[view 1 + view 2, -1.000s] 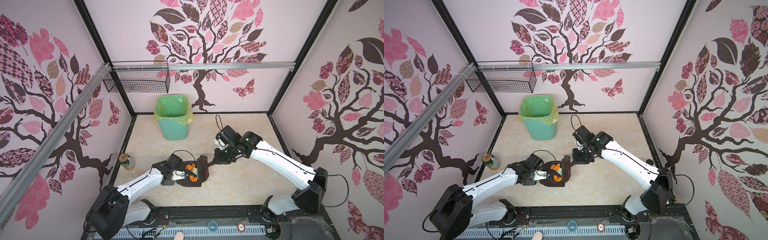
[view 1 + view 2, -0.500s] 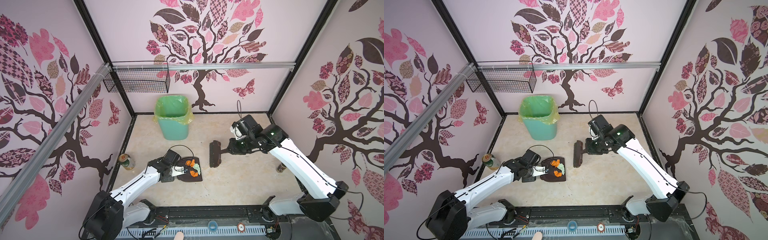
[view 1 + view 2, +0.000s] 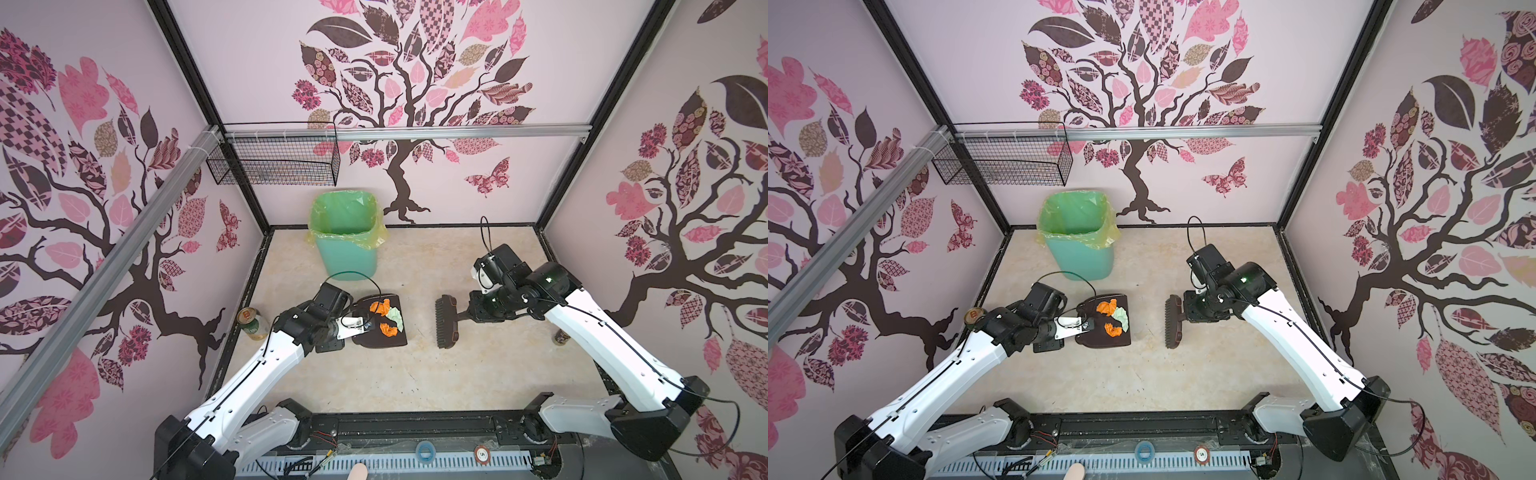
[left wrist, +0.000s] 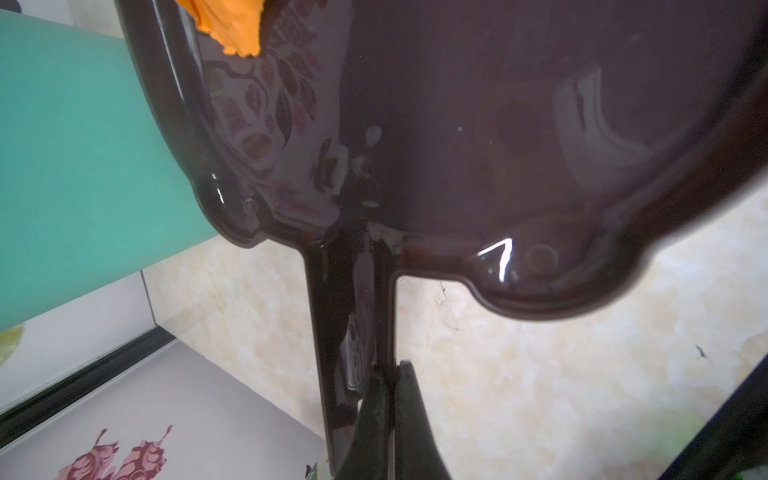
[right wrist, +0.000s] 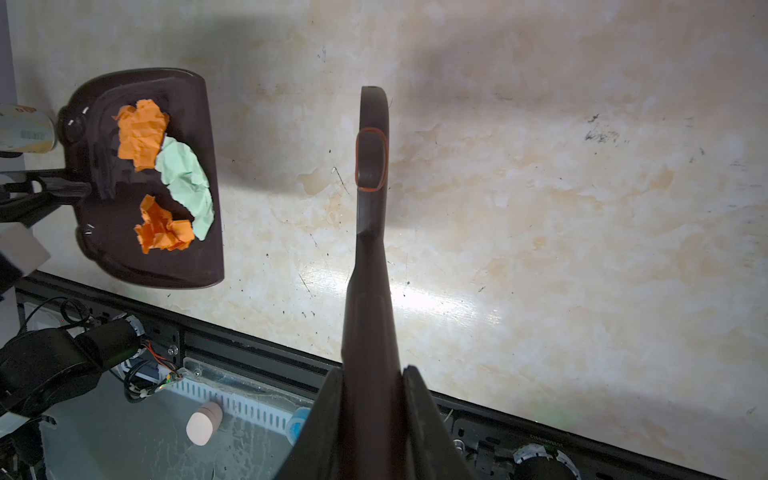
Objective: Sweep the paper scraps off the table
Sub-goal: 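Lift the loaded dustpan with the left gripper and carry it over the green bin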
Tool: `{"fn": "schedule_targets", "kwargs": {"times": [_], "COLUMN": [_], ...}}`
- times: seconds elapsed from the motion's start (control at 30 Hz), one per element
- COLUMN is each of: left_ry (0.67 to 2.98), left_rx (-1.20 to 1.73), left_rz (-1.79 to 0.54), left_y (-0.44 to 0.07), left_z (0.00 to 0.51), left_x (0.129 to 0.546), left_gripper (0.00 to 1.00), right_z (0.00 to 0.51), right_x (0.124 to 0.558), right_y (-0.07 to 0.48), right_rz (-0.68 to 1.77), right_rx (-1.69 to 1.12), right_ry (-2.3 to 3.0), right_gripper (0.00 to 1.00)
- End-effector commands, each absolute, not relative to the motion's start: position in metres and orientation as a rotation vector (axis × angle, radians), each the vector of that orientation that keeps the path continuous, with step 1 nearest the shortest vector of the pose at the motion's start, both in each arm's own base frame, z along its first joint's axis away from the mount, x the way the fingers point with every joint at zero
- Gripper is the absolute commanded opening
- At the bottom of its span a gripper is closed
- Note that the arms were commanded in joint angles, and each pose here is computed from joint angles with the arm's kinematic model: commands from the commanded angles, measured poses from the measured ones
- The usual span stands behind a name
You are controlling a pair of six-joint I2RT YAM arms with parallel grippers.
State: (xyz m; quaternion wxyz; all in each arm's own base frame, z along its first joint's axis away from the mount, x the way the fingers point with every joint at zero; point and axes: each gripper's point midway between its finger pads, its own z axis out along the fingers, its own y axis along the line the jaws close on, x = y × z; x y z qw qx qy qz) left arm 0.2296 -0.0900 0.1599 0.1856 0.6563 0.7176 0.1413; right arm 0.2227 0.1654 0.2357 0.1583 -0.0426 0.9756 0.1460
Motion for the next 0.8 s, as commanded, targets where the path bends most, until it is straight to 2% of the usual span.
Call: {"fn": "schedule_targets", "kwargs": {"times": [0.0, 0.43, 0.77], "left_ry": [2.036, 2.009, 2.014], "left_rx": [1.910, 1.858, 1.787], "left_rz": [0.349, 0.385, 0.334], "left_y": [-0.085, -0.081, -0.083], "left_z": [0.182, 0.261, 0.294], "left_x": [0.220, 0.237, 0.269], "left_gripper": [0.00, 0.00, 0.00], "right_z": [0.245, 0.236, 0.228], "right_x": [0.222, 0.214, 0.206], "right_y": [0.167, 0.164, 0.162], "right_rz": [0.471, 0.480, 0.493], "right_rx": [-0.148, -0.182, -0.208], "right_ry": [2.733, 2.728, 2.731], "right_gripper": [0.00, 0.00, 0.00]}}
